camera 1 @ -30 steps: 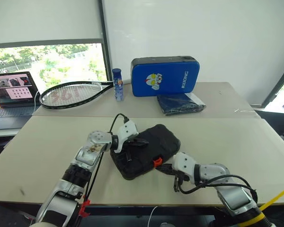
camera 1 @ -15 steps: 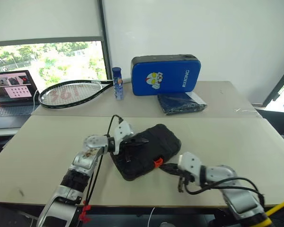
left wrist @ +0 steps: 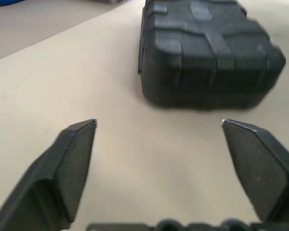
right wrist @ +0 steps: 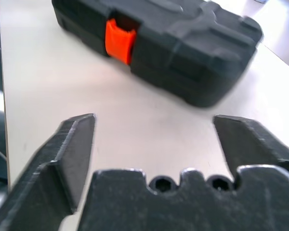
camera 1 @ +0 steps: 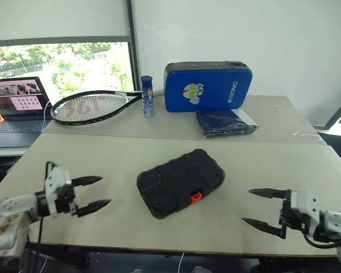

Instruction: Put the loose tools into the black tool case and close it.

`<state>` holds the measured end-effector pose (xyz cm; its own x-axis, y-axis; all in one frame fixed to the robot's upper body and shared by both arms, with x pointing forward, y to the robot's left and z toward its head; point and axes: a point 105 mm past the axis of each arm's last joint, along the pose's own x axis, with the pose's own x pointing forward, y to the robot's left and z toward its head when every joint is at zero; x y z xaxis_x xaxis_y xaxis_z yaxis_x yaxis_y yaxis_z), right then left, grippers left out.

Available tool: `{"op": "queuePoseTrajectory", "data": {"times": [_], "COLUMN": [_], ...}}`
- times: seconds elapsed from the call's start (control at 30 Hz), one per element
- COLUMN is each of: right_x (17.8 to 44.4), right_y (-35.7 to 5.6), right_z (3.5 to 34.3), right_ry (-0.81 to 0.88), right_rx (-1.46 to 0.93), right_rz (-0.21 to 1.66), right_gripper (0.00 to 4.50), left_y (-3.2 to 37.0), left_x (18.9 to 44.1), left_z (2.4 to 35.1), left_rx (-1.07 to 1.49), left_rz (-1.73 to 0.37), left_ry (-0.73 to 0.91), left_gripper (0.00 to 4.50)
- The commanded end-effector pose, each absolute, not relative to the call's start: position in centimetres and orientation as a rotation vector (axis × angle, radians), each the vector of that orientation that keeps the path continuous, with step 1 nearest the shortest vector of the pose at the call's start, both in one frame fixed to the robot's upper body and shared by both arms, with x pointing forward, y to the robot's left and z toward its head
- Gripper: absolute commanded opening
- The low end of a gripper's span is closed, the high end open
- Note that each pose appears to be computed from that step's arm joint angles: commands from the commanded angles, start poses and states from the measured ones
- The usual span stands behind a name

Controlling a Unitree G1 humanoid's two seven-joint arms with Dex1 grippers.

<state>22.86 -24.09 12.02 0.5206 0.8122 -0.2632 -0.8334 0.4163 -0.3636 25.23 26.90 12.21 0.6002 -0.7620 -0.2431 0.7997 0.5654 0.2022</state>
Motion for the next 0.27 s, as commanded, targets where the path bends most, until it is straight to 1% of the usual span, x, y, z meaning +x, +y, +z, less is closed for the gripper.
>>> {"op": "queuePoseTrajectory", "data": {"times": [0.03,0.07,0.13,0.27], "right_x": [21.98,21.90,21.99,22.32], "right_y": [-25.13,-25.28,-25.25,-24.81], "right_z": [12.96,12.89,12.94,13.00], "right_ry": [0.027,0.035,0.021,-0.011], "right_rx": [-0.502,-0.471,-0.472,-0.504], "right_rz": [1.029,1.020,1.016,1.024], "right_gripper": [4.44,4.44,4.44,4.44], "left_y": [28.76,29.22,29.34,28.69], "left_x": [24.34,24.46,24.77,25.00], "left_z": [12.36,12.02,12.07,12.39], "left_rx": [0.411,0.436,0.452,0.471], "left_rz": [-0.848,-0.810,-0.778,-0.782], "left_ry": [0.135,0.153,0.139,0.106], "left_gripper": [4.48,4.48,4.48,4.48]}}
